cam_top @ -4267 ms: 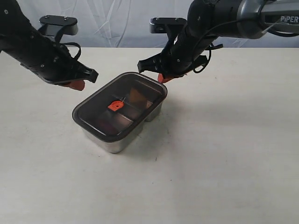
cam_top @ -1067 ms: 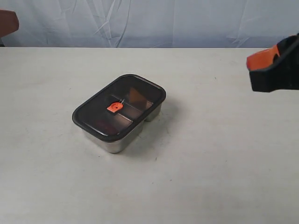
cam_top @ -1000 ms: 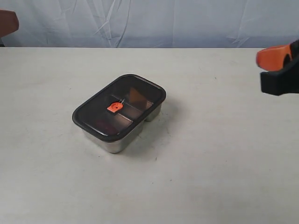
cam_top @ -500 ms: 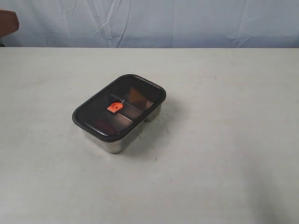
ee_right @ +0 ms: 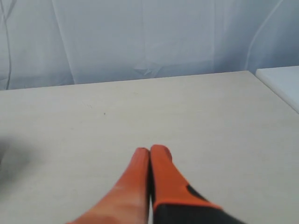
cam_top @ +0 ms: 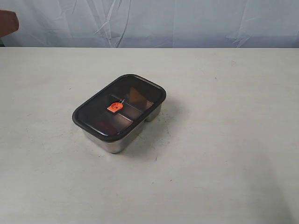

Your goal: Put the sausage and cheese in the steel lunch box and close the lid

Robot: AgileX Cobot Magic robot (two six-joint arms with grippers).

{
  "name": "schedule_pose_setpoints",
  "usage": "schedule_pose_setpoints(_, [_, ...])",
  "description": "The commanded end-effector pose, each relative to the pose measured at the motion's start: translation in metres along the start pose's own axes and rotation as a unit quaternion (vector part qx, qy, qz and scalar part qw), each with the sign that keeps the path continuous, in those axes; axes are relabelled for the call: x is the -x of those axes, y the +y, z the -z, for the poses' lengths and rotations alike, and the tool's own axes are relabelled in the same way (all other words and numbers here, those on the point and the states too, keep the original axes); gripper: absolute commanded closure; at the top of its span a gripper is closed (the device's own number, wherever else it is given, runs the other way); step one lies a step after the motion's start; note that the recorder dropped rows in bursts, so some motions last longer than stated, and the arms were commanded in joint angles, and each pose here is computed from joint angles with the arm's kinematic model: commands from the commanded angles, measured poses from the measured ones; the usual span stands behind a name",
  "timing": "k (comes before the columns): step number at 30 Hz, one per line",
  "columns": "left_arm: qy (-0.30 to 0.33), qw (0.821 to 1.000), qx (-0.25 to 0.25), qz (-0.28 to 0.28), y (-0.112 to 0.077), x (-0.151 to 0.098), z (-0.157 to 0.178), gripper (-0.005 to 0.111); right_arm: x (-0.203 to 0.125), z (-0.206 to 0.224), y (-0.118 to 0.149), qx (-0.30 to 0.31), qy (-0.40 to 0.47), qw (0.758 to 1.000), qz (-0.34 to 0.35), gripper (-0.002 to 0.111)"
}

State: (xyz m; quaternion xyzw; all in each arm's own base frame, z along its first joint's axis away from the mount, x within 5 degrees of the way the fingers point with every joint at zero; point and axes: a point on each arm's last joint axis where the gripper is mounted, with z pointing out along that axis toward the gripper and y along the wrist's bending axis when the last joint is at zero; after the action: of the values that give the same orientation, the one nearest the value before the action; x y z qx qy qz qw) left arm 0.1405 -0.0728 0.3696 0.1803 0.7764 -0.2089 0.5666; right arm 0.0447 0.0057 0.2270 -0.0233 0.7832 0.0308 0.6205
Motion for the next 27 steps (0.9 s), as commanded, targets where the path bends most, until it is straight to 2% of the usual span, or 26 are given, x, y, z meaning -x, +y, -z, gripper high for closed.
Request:
schedule_pose_setpoints(1, [-0.006, 1.0, -0.001, 0.0, -0.001, 0.0, 0.002, 0.107, -0.009, -0.003, -0.003, -0.021, -0.003, 1.0, 0.008, 0.109])
schedule_pose_setpoints(18, [-0.006, 1.0, -0.001, 0.0, -0.001, 0.0, 0.002, 0.107, -0.044, -0.018, -0.008, -0.042, 0.027, 0.999, 0.01, 0.109])
schedule_pose_setpoints(27, [-0.006, 1.0, -0.001, 0.0, -0.001, 0.0, 0.002, 0.107, -0.043, -0.018, -0.007, -0.04, 0.02, 0.999, 0.003, 0.109])
